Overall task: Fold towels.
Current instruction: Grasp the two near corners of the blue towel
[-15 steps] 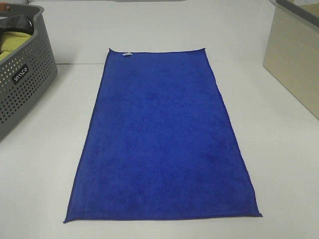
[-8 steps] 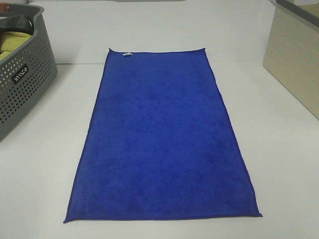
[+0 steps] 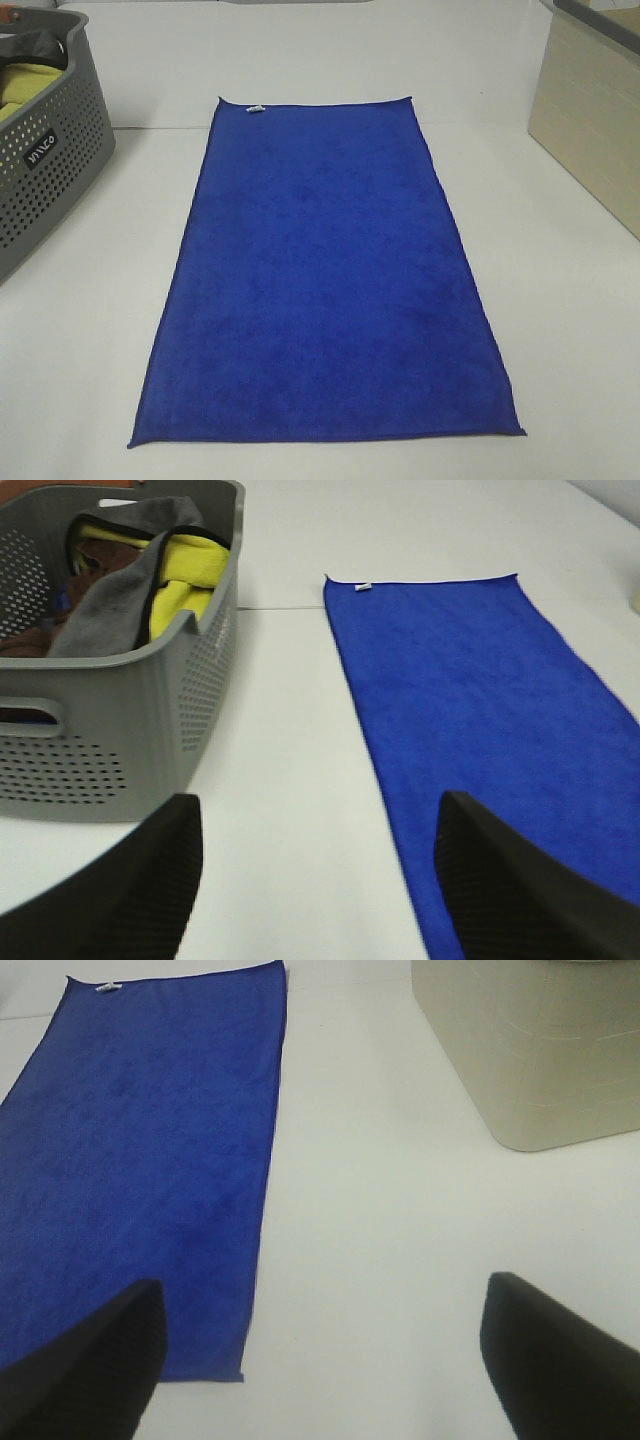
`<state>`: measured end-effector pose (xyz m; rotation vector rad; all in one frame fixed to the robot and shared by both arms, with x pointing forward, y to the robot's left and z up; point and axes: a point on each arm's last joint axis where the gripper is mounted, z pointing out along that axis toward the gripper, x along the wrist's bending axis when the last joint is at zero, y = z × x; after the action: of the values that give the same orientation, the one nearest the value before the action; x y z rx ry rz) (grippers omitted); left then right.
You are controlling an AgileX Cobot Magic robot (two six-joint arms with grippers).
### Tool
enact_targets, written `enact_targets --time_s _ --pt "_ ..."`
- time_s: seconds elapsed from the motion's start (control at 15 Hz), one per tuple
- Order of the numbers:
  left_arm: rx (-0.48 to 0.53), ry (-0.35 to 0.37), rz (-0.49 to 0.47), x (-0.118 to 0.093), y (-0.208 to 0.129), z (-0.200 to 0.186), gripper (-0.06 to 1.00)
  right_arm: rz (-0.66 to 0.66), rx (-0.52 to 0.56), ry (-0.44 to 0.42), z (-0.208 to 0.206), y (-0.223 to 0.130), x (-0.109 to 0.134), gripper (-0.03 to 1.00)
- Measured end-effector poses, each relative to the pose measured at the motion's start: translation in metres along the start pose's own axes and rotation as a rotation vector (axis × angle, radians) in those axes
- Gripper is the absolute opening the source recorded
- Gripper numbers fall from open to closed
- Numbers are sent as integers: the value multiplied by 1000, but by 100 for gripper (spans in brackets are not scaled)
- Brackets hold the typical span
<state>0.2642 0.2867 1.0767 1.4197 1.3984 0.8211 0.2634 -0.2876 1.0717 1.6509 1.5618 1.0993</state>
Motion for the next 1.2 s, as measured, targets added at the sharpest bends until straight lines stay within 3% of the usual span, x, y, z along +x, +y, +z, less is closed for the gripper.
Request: enact_targets --time_s 0.2,0.53,0.8,1.0,1.2 --pt "107 -99 -161 -6 14 39 63 35 42 -8 25 29 0 78" --pt "438 -215 -252 -7 5 120 63 76 242 -28 82 65 -3 77" --pt "637 -282 -300 -3 -20 174 63 152 482 -6 140 56 -5 76" --pt "726 -325 -337 -1 -41 205 63 176 647 82 182 40 -3 76" --pt "768 -293 -349 6 -60 226 63 210 719 164 214 27 -1 76"
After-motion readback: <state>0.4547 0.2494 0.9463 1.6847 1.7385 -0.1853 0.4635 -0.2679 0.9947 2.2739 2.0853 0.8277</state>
